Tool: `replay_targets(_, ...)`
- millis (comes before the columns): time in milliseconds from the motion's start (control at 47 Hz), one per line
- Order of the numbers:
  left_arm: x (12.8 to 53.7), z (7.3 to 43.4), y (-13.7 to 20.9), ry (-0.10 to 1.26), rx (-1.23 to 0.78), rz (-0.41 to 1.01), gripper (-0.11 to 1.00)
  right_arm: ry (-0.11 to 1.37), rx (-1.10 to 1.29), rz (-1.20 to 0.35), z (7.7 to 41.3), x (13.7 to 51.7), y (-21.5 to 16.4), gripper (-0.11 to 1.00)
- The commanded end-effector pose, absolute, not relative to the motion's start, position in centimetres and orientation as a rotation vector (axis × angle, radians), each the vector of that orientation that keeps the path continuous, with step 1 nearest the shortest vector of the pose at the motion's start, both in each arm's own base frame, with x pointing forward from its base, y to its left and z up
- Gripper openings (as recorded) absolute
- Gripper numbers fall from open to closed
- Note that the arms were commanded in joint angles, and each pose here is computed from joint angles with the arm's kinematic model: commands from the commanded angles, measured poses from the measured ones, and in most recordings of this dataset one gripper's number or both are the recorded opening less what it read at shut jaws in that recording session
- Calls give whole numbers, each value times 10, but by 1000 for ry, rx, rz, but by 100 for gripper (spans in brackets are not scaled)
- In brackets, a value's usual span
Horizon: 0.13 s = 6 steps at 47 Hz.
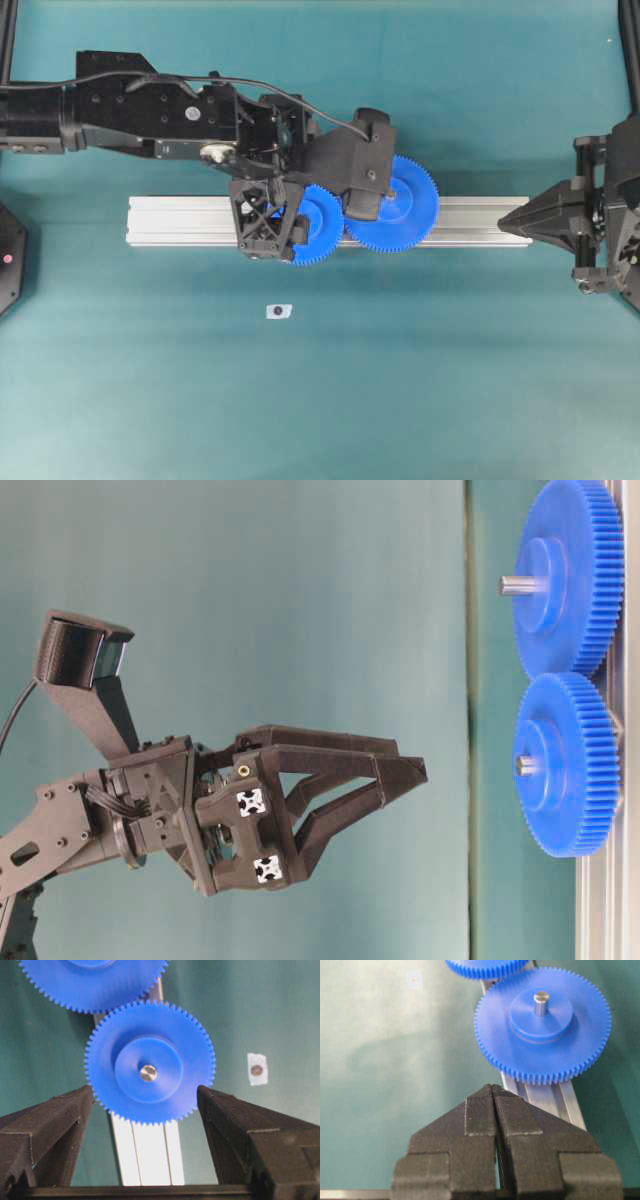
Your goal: Find the location of the shaft and insert the small gear.
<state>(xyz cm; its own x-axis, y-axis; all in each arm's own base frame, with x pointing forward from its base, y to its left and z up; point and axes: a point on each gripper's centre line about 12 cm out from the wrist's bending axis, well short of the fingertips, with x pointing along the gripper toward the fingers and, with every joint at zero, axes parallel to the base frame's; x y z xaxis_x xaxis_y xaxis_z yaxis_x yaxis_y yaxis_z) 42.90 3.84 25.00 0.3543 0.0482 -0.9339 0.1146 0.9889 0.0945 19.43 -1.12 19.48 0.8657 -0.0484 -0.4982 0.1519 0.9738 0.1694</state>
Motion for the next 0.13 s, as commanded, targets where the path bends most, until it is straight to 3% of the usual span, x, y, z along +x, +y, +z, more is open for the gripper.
replay_targets(0,432,267,38,1163,162,-36,80,498,218,-110,199,197,-12,-2)
replay_targets(106,432,266,38,1164,162,-36,80,501,216,-110,198,196,-12,-2)
